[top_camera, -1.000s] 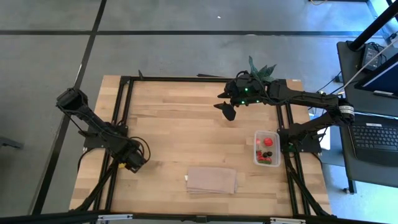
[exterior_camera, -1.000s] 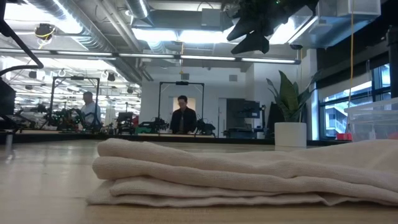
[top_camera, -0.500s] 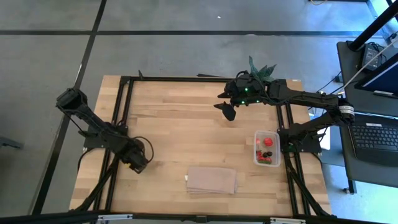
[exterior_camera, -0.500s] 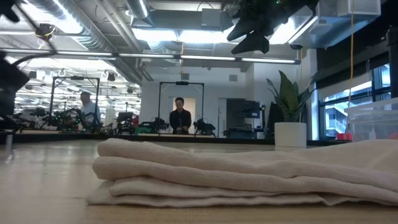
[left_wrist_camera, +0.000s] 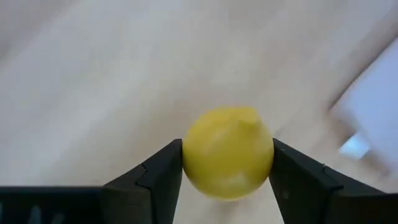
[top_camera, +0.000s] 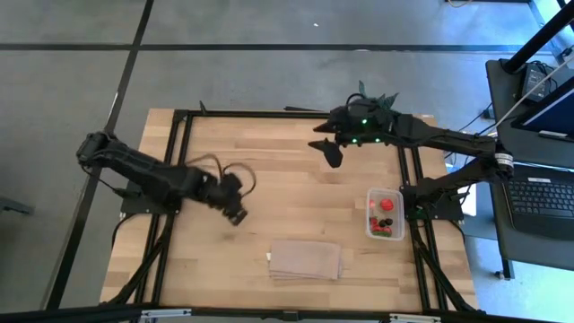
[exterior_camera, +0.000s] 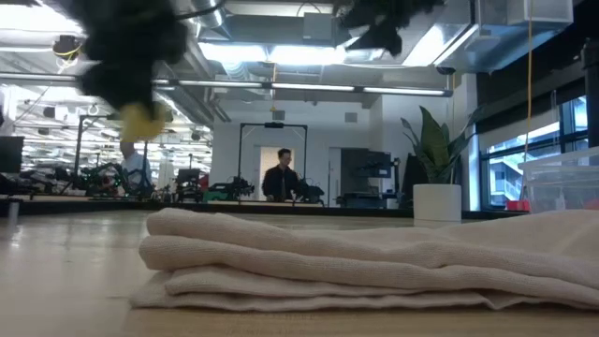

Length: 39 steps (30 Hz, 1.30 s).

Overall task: Pick and placing Produce into tupperware
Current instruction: Put the yellow lemon into the transparent bin

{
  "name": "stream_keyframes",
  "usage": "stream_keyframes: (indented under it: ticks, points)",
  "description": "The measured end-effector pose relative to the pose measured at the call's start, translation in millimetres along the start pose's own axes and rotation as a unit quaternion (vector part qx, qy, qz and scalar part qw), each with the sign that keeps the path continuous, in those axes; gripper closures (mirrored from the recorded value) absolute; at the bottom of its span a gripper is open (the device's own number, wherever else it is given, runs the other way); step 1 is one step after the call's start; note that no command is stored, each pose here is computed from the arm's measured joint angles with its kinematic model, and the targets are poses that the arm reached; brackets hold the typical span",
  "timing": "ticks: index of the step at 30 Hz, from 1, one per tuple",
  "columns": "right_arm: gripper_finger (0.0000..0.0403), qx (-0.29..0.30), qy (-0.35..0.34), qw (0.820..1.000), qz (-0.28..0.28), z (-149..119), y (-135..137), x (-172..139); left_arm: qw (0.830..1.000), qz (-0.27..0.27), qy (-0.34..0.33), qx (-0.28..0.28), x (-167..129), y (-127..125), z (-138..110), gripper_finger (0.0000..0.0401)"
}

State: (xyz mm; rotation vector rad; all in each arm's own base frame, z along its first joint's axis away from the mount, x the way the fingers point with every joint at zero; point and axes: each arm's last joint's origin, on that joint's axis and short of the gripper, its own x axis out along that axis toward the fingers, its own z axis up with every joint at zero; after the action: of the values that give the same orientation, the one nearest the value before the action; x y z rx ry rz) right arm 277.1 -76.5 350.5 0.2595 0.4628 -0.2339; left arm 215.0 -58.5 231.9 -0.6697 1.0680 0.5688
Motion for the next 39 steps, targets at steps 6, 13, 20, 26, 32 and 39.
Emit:
stream_keyframes:
  ticks: [6, 13, 20, 26, 32, 39]
  points:
    - [0.0134, -0.029, -0.023, 0.999, 0.002, 32.3, 8.6, -35.3, 0.983, -0.123, -0.133, 0.035, -3.9, -9.4, 60.4, 0.0201]
    - [0.0134, -0.053, -0.014, 0.997, -0.05, 56.4, 12.8, -72.6, 0.925, -0.262, -0.264, 0.073, 4.0, -24.5, 114.0, 0.0203]
    - [0.0134, -0.055, -0.004, 0.996, -0.077, 63.7, 13.9, -89.8, 0.903, -0.306, -0.274, 0.125, 38.7, -69.1, 161.8, 0.0199]
    - [0.0134, -0.054, 0.039, 0.994, -0.089, 56.8, 12.7, -93.5, 0.883, -0.325, -0.288, 0.18, 59.2, -118.1, 196.4, 0.0201]
    - [0.0134, -0.047, 0.163, 0.973, -0.159, 29.5, 5.6, -106.5, 0.873, -0.348, -0.281, 0.195, 76.7, -139.4, 213.4, 0.0199]
    - [0.0134, -0.012, 0.147, 0.965, -0.215, 13.7, 4.5, -159.2, 0.857, -0.363, -0.311, 0.194, 91.2, -154.8, 226.8, 0.0202]
